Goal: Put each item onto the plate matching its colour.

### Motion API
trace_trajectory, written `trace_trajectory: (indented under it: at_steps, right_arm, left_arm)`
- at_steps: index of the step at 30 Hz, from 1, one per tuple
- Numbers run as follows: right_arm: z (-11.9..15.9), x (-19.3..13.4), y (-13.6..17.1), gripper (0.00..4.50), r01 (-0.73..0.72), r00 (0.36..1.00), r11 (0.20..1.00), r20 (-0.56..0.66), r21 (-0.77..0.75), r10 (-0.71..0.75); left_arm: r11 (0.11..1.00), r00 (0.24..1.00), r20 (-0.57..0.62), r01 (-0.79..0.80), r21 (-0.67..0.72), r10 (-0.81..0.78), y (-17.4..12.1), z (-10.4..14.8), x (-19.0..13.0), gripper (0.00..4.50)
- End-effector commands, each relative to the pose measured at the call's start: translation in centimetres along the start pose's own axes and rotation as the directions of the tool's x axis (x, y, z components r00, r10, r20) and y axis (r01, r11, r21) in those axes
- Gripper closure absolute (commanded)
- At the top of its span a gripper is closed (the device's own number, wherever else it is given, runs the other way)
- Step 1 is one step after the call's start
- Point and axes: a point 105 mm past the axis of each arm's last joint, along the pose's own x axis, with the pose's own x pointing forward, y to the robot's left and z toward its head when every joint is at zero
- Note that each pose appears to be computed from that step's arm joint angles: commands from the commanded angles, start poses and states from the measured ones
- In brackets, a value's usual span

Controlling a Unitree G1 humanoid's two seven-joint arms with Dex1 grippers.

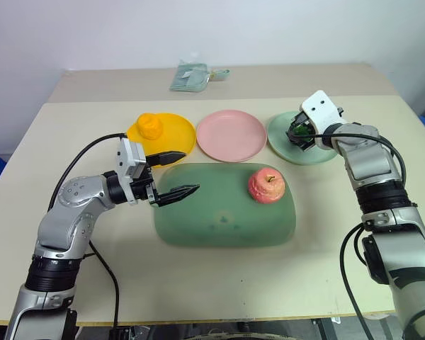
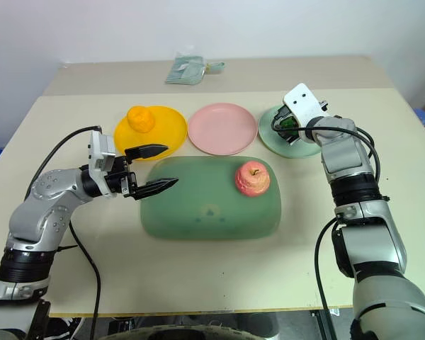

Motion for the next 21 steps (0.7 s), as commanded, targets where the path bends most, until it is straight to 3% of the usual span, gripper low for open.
trace_trajectory:
  at_steps: [1,5,8,14,21]
  right_arm:
    - [5.7,-2.7,1.8,0.05,-0.22,0.946,0.966,0.271,0.14,0.176]
    - [8.1,-6.8,5.8,0.05,-0.527,0.805,0.831,0.418,0.177,0.421]
    - [6.8,-9.2,9.0,0.05,-0.654,0.731,0.75,0.342,0.101,0.591]
    - [2.4,-9.5,10.5,0.05,-0.667,0.744,0.743,0.105,0.058,0.66]
    - [-0.8,-8.9,10.2,0.05,-0.631,0.774,0.776,-0.061,0.016,0.631]
  left_arm:
    - [0.999,1.0,0.006,-0.001,0.035,0.001,0.2,0.7,-0.5,0.0]
    - [0.999,1.0,0.007,-0.003,0.035,0.003,0.4,0.7,-0.8,0.0]
    - [0.999,1.0,0.008,0.004,0.034,-0.004,0.5,0.8,-0.9,0.0]
    - [0.999,1.0,-0.003,0.016,0.036,-0.016,0.4,0.5,-0.8,0.0]
    - [0.999,1.0,-0.007,0.029,0.036,-0.029,0.3,0.4,-0.7,0.0]
